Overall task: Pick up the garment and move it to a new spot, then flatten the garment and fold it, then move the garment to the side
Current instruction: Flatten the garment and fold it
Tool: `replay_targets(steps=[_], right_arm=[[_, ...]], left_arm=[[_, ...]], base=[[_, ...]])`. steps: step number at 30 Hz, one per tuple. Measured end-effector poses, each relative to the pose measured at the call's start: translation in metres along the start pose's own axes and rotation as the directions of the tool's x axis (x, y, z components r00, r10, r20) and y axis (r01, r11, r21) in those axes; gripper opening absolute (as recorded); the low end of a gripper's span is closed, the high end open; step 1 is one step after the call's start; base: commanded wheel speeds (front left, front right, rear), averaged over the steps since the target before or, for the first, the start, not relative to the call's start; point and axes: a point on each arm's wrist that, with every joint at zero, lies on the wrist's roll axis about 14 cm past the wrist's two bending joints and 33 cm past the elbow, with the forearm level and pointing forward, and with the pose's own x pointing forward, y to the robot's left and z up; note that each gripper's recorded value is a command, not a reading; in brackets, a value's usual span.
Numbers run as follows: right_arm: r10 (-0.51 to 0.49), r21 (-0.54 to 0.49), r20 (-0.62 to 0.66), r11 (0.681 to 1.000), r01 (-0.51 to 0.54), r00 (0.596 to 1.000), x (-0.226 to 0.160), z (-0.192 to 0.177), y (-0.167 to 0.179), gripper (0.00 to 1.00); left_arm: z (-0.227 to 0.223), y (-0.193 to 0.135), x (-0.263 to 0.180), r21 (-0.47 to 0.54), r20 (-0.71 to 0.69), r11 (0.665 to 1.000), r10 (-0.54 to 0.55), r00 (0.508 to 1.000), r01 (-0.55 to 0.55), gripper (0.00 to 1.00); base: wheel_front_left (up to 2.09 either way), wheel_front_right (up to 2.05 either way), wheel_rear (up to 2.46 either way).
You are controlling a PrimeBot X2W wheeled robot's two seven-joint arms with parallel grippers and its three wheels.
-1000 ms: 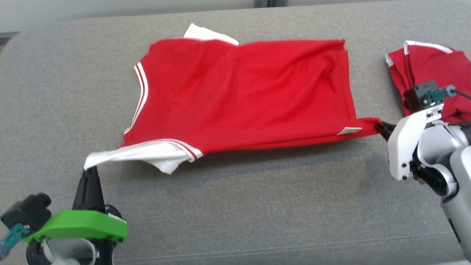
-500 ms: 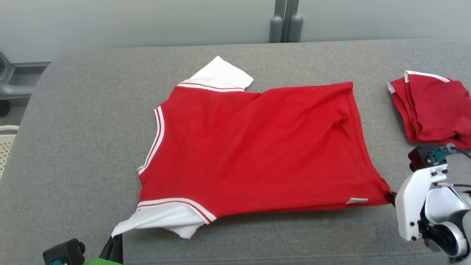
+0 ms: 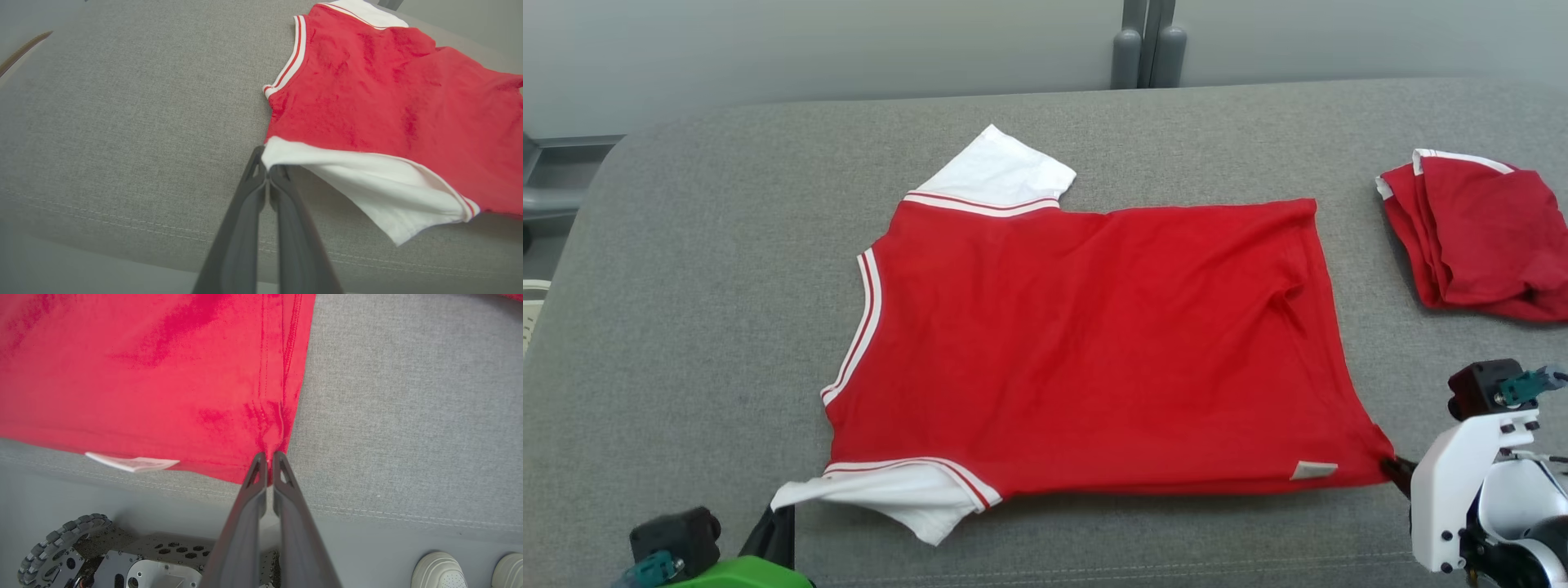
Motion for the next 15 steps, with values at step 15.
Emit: replay_targets(steps=[15], right_arm=[[0.031,0.010,0.165,0.999,-0.033,0.986,0.033,0.064,0.009,0.00]], left_arm=[[0.029,-0.038,0.072,0.292,-0.085,0.948,-0.107,0.991,0.127,0.00]], base=[[0.00,0.00,0.00]])
